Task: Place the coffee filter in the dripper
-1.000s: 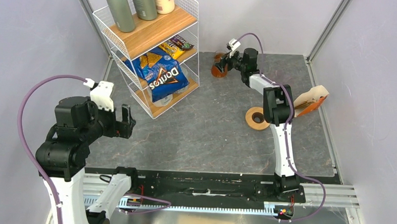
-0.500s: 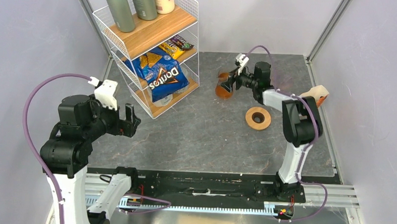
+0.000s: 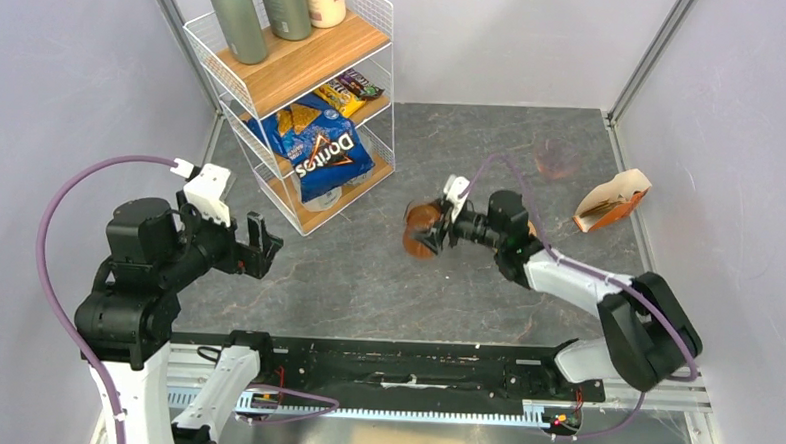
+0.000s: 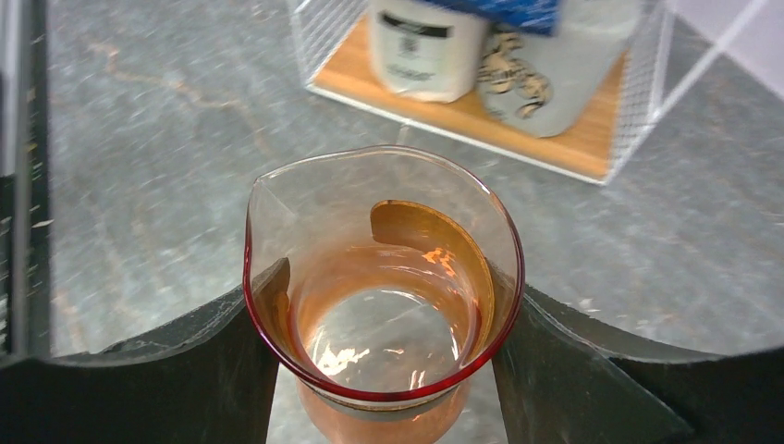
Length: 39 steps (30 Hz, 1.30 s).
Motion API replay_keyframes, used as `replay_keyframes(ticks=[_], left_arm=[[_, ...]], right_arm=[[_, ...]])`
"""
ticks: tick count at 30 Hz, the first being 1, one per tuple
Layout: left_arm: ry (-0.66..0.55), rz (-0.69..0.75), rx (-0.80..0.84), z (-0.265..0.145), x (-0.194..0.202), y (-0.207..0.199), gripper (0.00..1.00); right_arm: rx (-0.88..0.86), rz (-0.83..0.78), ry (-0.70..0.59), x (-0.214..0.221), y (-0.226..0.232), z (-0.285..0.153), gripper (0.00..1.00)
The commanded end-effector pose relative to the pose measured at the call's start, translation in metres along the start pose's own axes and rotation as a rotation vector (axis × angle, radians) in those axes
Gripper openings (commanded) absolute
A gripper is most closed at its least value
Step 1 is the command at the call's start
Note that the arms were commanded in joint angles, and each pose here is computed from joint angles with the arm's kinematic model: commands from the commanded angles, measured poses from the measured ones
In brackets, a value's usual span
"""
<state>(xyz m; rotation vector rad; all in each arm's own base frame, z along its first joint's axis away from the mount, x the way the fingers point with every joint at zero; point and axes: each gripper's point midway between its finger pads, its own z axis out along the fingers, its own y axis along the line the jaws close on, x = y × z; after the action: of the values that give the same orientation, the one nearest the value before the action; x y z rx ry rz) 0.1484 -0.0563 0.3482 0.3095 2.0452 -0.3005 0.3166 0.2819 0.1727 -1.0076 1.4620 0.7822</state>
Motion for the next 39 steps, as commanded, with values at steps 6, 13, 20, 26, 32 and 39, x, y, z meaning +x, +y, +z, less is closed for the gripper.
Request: replay_keyframes(ticks=[6, 13, 20, 26, 32, 39], left_arm=[[-0.082, 0.037, 0.047, -0.01, -0.013, -0.011, 0.98], [-0.086, 0.032, 0.058, -0.012, -0.01, -0.014, 0.98], [-0.088, 0.017, 0.057, -0.012, -0.011, -0.015, 0.97], [-0.101, 0.014, 0.035, -0.017, -0.014, -0.013, 0.97], [-0.08, 0.01, 0.038, -0.021, -0.006, -0.015, 0.98], [-0.075, 0.019, 0.041, -0.021, -0.006, -0.015, 0.98]], right_arm=[[0.053, -0.093, -0.023, 0.004, 0.053, -0.008, 0.67], [0.055, -0.072, 0.001, 0.026, 0.067, -0.003, 0.67], [0.054, -0.037, 0.013, 0.036, 0.069, 0.001, 0.68], [0.035, -0.003, 0.017, 0.039, 0.07, 0.014, 0.7], [0.017, 0.015, 0.045, 0.046, 0.076, 0.014, 0.97], [0.009, 0.005, 0.079, 0.055, 0.088, -0.008, 0.97]])
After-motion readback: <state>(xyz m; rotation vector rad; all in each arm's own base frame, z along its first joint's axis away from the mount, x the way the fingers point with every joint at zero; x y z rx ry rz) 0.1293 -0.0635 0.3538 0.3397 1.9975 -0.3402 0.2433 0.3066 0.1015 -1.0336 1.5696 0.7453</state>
